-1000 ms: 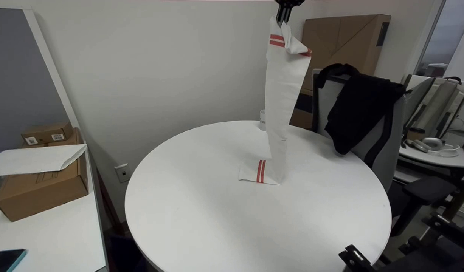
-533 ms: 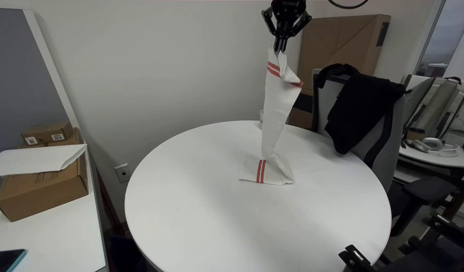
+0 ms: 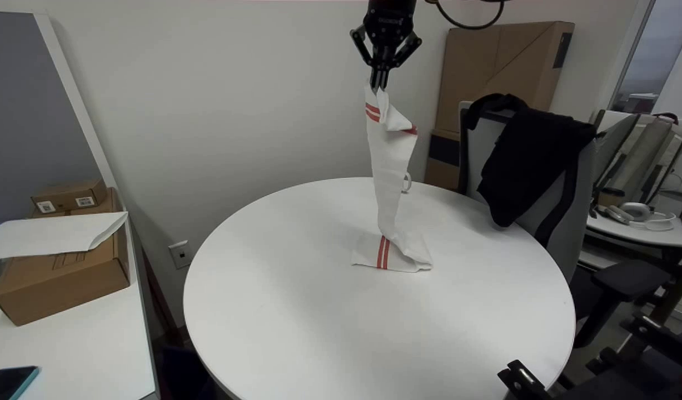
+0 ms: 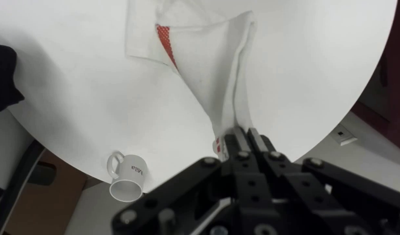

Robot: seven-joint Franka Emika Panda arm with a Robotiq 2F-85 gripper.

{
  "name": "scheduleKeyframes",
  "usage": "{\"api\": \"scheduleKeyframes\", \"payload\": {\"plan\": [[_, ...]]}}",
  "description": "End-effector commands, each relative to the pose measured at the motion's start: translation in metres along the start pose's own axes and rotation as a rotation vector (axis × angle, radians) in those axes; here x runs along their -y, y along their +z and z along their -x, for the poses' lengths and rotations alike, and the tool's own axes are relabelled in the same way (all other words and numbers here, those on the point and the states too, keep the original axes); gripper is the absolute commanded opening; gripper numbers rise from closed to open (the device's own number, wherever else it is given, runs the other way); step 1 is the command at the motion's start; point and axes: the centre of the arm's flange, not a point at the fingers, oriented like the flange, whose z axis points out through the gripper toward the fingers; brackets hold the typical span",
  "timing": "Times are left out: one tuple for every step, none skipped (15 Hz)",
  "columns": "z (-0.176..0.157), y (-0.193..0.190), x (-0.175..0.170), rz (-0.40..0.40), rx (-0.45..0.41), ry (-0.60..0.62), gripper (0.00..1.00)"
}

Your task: Fold up the towel on the table.

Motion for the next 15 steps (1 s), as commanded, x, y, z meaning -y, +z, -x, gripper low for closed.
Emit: {"api": "scheduleKeyframes", "payload": {"plan": [[-0.018,-0.013,0.033,-0.012,-0.035,0.013,0.01],[-0.02,-0.016,0.04,-0.018,-0.041,0.015,0.01],[-0.021,-0.017,0.046,-0.018,-0.047,0.013,0.01],[-0.022,-0.016,0.05,-0.016,-0.05,0.012,0.01],[-0.023,-0.013,0.052,-0.016,-0.05,0.012,0.01],[-0.022,-0.008,0.051,-0.016,-0.047,0.013,0.01],[-0.022,-0.002,0.05,-0.016,-0.041,0.011,0.01],[-0.021,0.007,0.047,-0.017,-0.032,0.012,0.01],[-0.019,0.016,0.044,-0.013,-0.025,0.013,0.01],[-0.018,0.026,0.04,-0.013,-0.016,0.016,0.01],[-0.016,0.034,0.037,-0.013,-0.012,0.021,0.01],[-0.016,0.042,0.034,-0.014,-0.011,0.026,0.01],[-0.015,0.05,0.032,-0.013,-0.011,0.034,0.01],[-0.014,0.058,0.03,-0.008,-0.015,0.04,0.01],[-0.014,0.064,0.029,-0.002,-0.014,0.04,0.01]]}}
